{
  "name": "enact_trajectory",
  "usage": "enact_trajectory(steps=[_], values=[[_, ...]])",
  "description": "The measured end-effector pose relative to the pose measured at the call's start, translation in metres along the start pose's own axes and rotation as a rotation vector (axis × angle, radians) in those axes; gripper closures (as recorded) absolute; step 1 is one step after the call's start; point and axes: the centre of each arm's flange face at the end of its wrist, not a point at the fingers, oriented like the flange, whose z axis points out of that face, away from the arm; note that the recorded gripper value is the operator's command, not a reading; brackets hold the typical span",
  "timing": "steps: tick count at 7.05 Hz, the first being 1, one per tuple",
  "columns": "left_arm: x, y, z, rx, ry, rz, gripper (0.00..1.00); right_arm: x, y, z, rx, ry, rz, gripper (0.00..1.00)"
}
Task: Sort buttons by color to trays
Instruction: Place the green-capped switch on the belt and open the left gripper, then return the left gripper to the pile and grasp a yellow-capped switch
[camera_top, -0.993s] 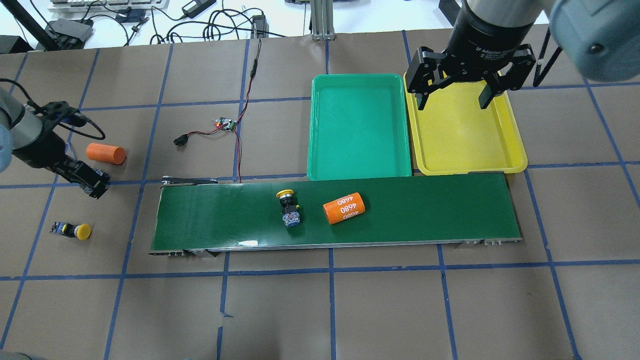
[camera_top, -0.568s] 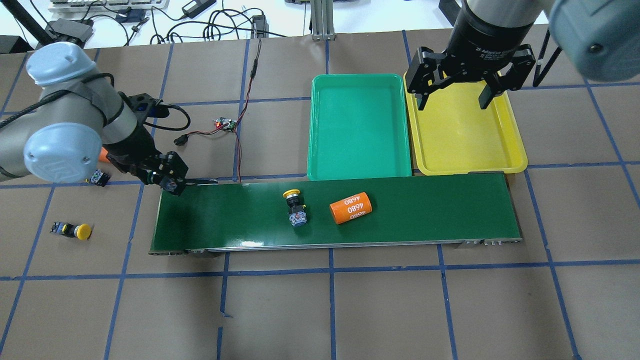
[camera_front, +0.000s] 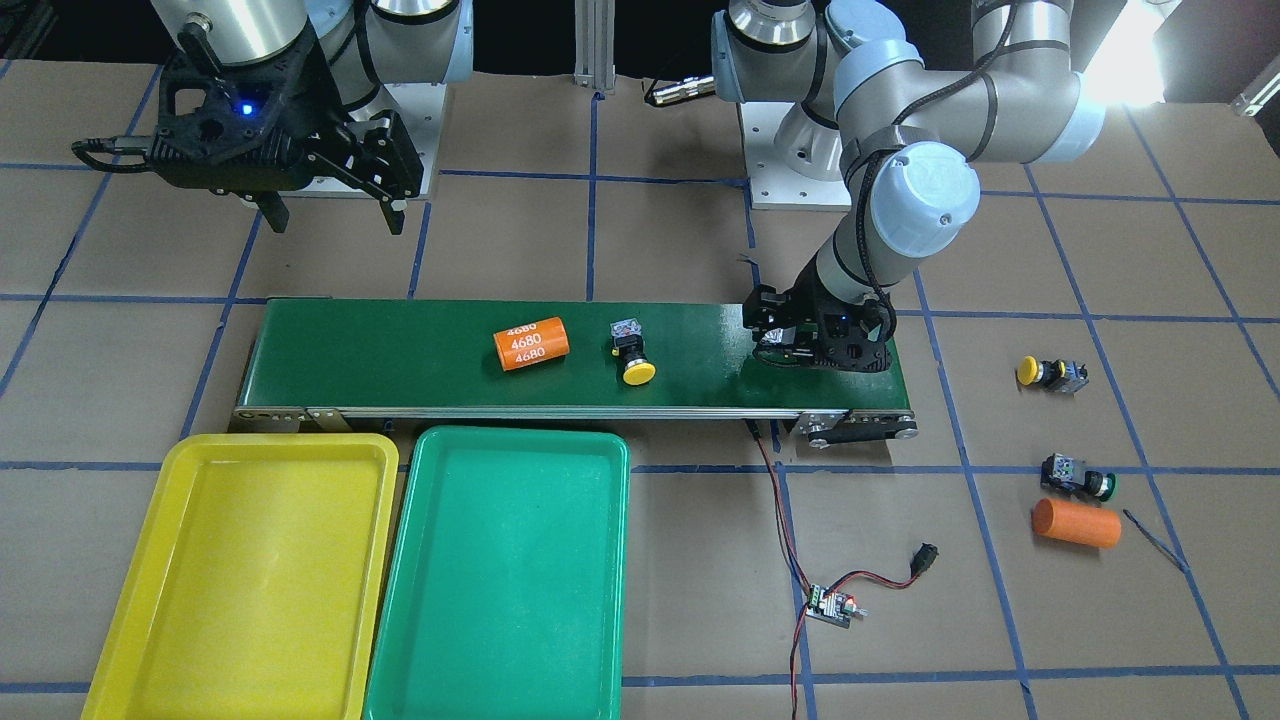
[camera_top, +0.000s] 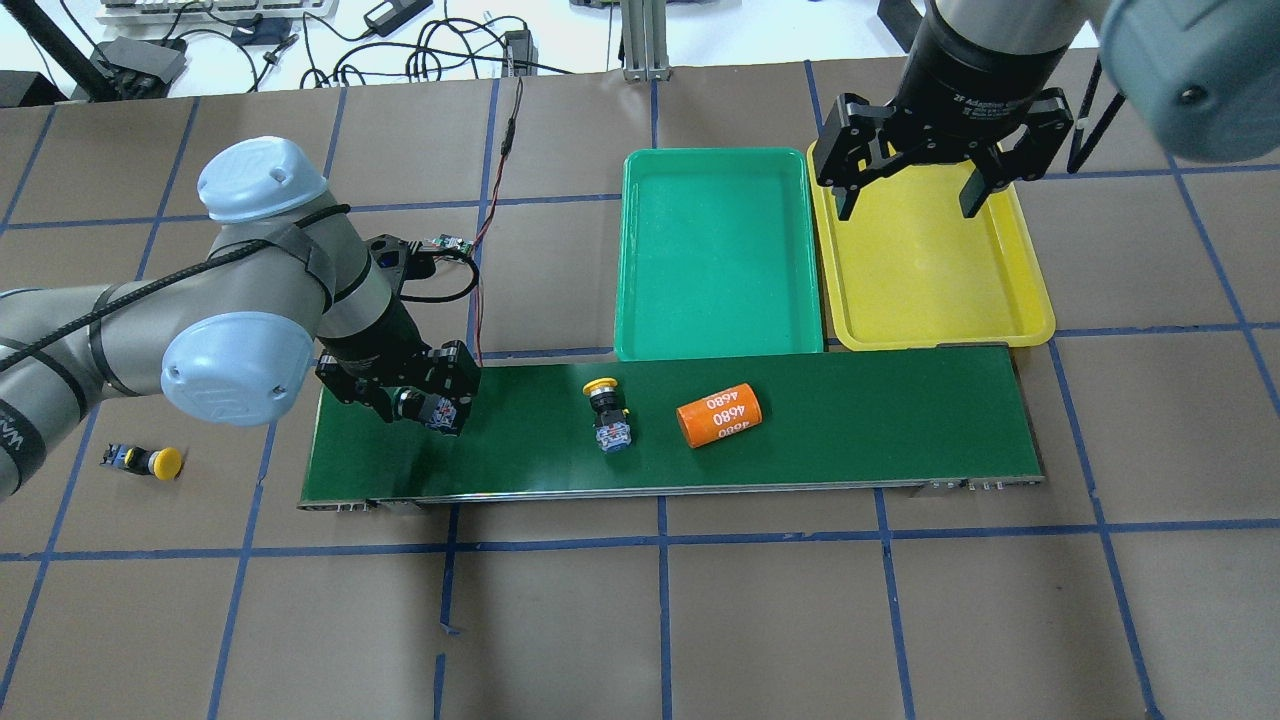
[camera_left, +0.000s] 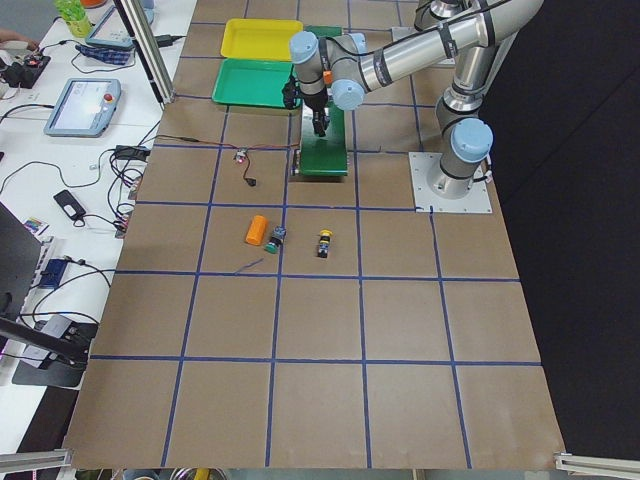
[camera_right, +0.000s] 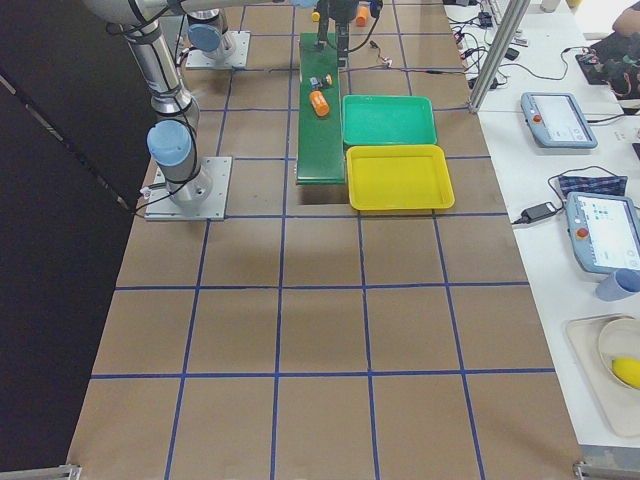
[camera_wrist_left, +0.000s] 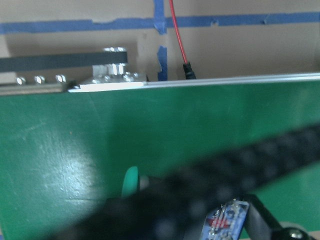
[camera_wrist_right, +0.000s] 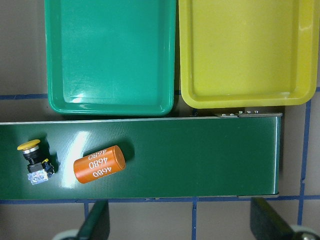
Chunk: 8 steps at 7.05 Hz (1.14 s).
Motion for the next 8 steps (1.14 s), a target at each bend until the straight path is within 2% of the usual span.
enact_trajectory(steps=[2, 4, 5, 6, 8], values=[[0.0, -0.005, 0.0, 0.023, -0.004, -0.003, 0.0, 0.0, 0.0, 0.0, 0.0, 0.0, 0.001, 0.0], [-0.036, -0.016, -0.026, 0.063, -0.014, -0.06, 0.0, 0.0, 0.0, 0.0, -0.001, -0.001, 0.001, 0.0], [-0.08, -0.022, -0.037, 0.062, -0.011, -0.102, 0.0, 0.0, 0.0, 0.0, -0.001, -0.001, 0.0, 0.0], [-0.128, -0.022, -0.04, 0.052, -0.002, -0.074, 0.0, 0.0, 0.0, 0.0, -0.002, -0.001, -0.001, 0.0], [-0.231, -0.009, -0.034, 0.044, 0.031, 0.045, 0.0, 0.0, 0.0, 0.0, -0.001, -0.001, -0.002, 0.0]])
